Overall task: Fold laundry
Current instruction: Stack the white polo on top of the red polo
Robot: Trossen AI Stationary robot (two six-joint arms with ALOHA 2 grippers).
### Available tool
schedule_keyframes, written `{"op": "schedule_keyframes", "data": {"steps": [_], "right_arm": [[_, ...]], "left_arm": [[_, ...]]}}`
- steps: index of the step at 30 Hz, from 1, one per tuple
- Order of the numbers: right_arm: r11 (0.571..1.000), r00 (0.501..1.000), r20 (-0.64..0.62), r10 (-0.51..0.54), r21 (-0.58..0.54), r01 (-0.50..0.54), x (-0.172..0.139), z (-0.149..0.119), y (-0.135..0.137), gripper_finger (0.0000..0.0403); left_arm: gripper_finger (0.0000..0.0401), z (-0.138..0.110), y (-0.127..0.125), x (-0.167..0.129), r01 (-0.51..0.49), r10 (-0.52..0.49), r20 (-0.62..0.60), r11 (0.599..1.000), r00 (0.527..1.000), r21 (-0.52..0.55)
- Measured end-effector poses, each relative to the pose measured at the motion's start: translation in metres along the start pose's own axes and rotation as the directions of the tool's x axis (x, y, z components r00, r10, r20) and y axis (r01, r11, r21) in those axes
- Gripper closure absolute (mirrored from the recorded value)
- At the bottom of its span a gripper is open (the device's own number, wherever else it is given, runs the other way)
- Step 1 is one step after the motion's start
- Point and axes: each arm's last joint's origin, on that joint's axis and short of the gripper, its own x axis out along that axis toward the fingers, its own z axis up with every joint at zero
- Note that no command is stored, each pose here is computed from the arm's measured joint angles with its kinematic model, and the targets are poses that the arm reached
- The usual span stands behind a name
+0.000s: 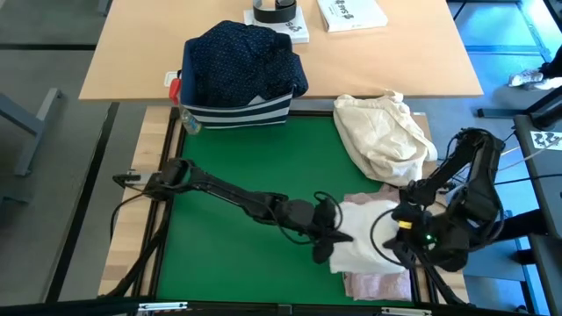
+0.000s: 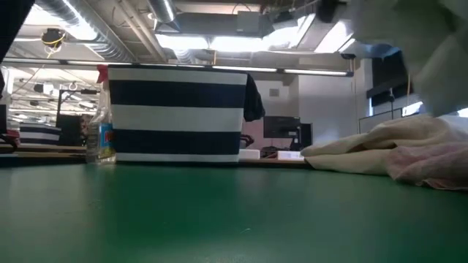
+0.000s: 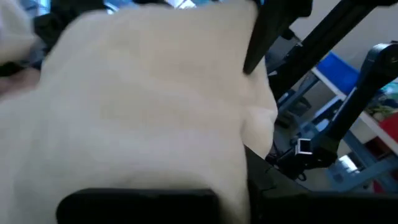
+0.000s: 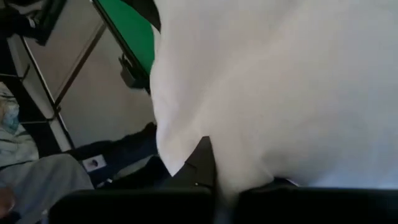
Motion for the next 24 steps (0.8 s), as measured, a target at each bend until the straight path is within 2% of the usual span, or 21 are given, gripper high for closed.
{"op": "schedule_keyframes", "data": {"steps": [4, 11, 19, 24], "right_arm": [[0.999, 0.999, -0.043, 0.02, 0.045, -0.018, -0.001, -0.019, -0.001, 0.0393], [0.994, 0.996, -0.082, 0.029, 0.104, -0.02, -0.003, -0.048, -0.002, 0.0394], [0.978, 0.985, -0.053, -0.166, 0.118, 0.171, -0.005, -0.05, -0.023, 0.0395], [0.969, 0.974, -0.086, -0.209, 0.114, 0.218, 0.011, -0.058, -0.028, 0.0392]], "left_arm": [[0.0389, 0.0, -0.006, 0.014, 0.051, -0.051, -0.002, 0.998, 0.999, -0.021], [0.0389, -0.001, -0.019, 0.015, 0.077, -0.077, 0.014, 0.997, 0.997, -0.013], [0.0389, -0.017, 0.024, 0.042, 0.05, -0.048, 0.029, 0.996, 0.998, -0.069], [0.0389, -0.033, 0.045, 0.054, 0.031, -0.03, 0.012, 0.995, 0.999, -0.094]]}}
